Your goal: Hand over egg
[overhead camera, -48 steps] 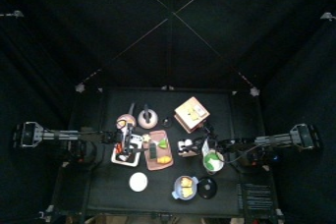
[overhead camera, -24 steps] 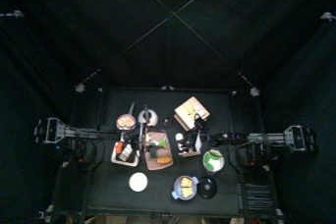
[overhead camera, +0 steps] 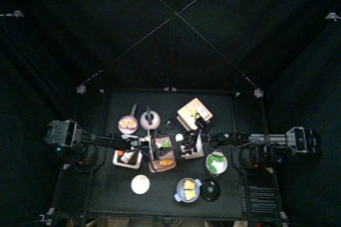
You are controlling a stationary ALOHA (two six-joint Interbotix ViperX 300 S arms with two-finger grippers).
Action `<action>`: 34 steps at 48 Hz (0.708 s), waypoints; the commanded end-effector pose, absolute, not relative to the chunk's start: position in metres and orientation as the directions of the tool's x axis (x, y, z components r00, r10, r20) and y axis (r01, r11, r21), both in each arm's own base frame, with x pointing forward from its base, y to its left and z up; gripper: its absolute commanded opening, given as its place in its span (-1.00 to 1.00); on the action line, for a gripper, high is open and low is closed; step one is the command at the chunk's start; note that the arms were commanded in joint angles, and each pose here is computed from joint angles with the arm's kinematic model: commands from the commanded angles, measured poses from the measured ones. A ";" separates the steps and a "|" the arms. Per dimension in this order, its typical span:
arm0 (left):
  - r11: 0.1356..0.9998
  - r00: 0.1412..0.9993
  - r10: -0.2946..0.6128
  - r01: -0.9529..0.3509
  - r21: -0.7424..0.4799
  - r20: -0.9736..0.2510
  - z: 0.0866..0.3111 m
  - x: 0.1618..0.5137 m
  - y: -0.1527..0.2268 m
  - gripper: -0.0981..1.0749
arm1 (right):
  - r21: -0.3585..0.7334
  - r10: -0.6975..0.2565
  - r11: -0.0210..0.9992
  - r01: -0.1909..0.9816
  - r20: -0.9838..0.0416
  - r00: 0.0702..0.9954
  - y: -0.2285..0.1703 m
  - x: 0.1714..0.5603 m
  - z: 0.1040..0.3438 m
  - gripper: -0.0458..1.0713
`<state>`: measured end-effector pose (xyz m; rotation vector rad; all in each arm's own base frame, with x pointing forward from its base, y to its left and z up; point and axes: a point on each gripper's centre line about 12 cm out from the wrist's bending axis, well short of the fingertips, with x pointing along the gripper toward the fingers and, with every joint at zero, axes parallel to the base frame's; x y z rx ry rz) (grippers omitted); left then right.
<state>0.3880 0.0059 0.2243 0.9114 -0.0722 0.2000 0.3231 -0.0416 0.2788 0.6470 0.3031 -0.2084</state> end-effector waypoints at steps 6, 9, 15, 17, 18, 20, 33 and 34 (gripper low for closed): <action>0.595 0.968 0.147 -0.250 0.764 0.203 0.235 0.398 0.000 0.94 | 0.569 -0.098 0.781 0.258 -0.296 0.950 -0.043 0.325 0.296 0.34; 0.592 0.966 0.148 -0.257 0.764 0.210 0.236 0.399 0.000 0.94 | 0.569 -0.098 0.781 0.259 -0.297 0.950 -0.043 0.326 0.295 0.34; 0.585 0.957 0.151 -0.288 0.758 0.247 0.241 0.401 0.001 0.94 | 0.567 -0.097 0.782 0.258 -0.299 0.949 -0.043 0.326 0.295 0.34; 0.583 0.956 0.152 -0.292 0.758 0.252 0.241 0.401 0.001 0.94 | 0.568 -0.094 0.783 0.255 -0.298 0.950 -0.042 0.327 0.295 0.34; 0.581 0.955 0.152 -0.294 0.759 0.253 0.242 0.402 0.001 0.94 | 0.569 -0.091 0.782 0.254 -0.298 0.950 -0.042 0.327 0.295 0.34; 0.581 0.955 0.151 -0.296 0.759 0.256 0.242 0.403 0.001 0.94 | 0.569 -0.091 0.782 0.255 -0.300 0.950 -0.042 0.327 0.294 0.34; 0.574 0.955 0.156 -0.296 0.763 0.252 0.237 0.411 0.003 0.94 | 0.570 -0.088 0.782 0.251 -0.297 0.951 -0.041 0.327 0.295 0.34; 0.574 0.955 0.156 -0.296 0.763 0.252 0.237 0.412 0.003 0.94 | 0.569 -0.088 0.783 0.251 -0.297 0.951 -0.041 0.327 0.295 0.34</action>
